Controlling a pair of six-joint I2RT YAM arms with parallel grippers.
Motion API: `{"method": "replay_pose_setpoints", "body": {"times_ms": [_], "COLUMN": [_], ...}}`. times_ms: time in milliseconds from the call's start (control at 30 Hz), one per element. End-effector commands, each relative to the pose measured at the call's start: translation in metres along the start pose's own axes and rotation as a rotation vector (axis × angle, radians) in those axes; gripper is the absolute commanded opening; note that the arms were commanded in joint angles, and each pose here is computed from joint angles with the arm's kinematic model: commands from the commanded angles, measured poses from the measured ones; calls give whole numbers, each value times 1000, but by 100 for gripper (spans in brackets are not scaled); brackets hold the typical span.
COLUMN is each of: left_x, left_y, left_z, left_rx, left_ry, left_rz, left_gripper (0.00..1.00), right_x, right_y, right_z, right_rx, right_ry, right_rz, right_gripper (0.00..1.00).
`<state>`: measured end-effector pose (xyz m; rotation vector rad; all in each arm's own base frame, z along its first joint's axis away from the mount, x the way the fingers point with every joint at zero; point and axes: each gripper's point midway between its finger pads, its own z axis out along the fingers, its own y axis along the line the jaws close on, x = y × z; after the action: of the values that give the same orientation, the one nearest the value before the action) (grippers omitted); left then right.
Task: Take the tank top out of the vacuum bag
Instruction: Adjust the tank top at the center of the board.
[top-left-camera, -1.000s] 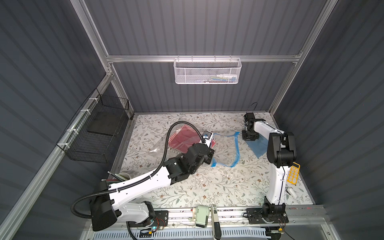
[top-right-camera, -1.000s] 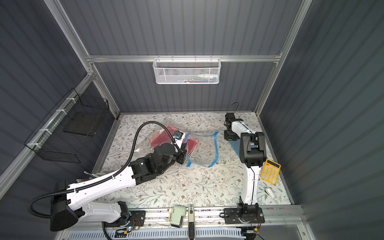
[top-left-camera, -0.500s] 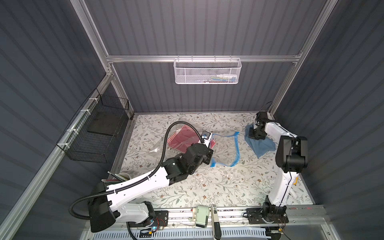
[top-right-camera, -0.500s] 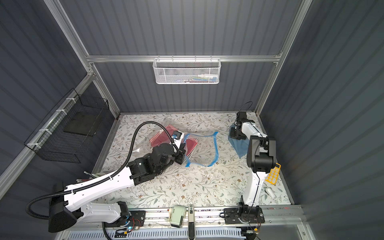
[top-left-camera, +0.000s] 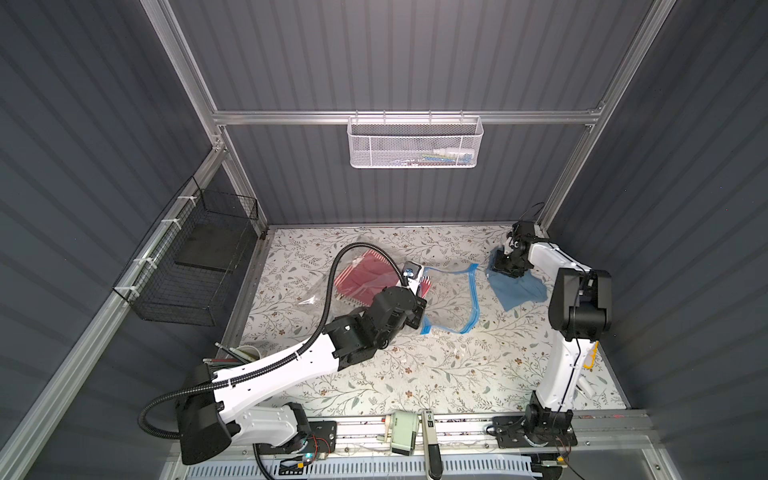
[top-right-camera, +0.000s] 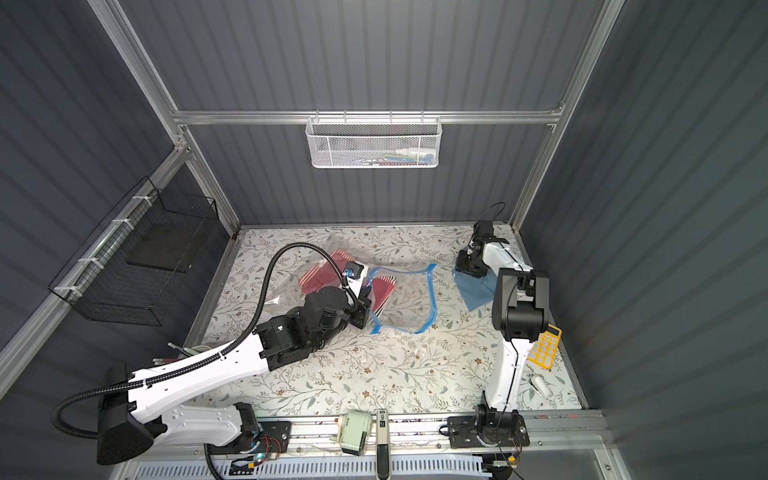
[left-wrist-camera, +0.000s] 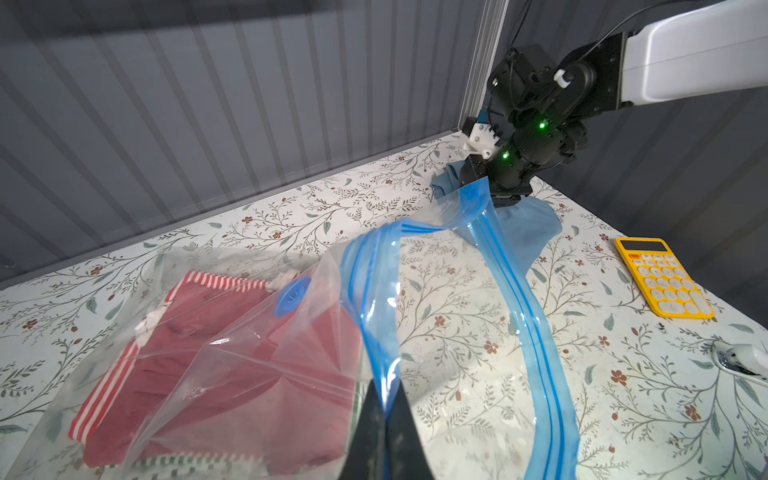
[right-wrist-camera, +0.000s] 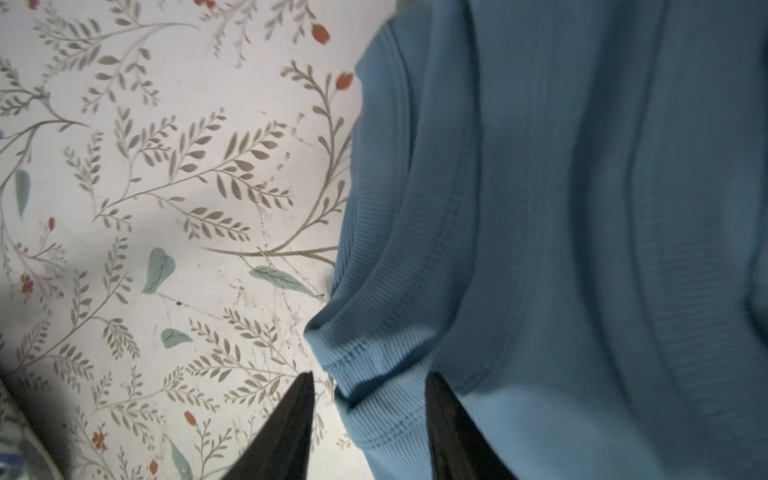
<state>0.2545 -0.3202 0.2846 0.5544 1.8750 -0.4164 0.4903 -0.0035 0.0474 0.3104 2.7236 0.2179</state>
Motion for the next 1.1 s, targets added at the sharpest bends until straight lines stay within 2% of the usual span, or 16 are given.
{"method": "replay_pose_setpoints", "body": {"times_ms": [0,67,200,333,367,400,500,533,667,767,900,967,1067], "left_x": [-5,-5,-4,-4,-3,-3,-4,-4,-7,-7,-7,-6,-5], "left_y": [7,6,5,6,6,7,6,6,5,5,3,2,2], "left_z": [-1,0,2,1,2,2,1,2,0,-1,0,1,1], "left_rx": [-24,-23,-21,-24,-27,-29,-27,-28,-20,-15,-7,-5,-3], "left_ry": [-15,-15,-13,-14,-12,-13,-18,-17,-21,-23,-22,-23,-21], "left_rz": [-16,-18,-18,-19,-16,-15,-12,-12,-13,-20,-30,-34,-37], "left_gripper": [0,0,0,0,0,0,0,0,0,0,0,0,0], "right_x": [10,11,10,13,15,16,15,13,-1,-19,-37,-39,-35], "right_y": [-6,-5,-16,-25,-26,-25,-23,-23,-17,-11,15,29,42], "right_z": [6,11,18,25,27,29,28,26,4,-29,-62,-63,-45], "right_rx": [100,136,284,385,386,379,353,338,194,80,-106,-169,-172], "right_ry": [43,52,73,105,118,120,118,105,47,-27,-77,-57,-22], "right_rz": [-59,-88,-138,-188,-187,-185,-183,-179,-97,-33,39,62,54], "right_gripper": [58,65,67,56,52,42,3,0,0,0,0,0,0]}}
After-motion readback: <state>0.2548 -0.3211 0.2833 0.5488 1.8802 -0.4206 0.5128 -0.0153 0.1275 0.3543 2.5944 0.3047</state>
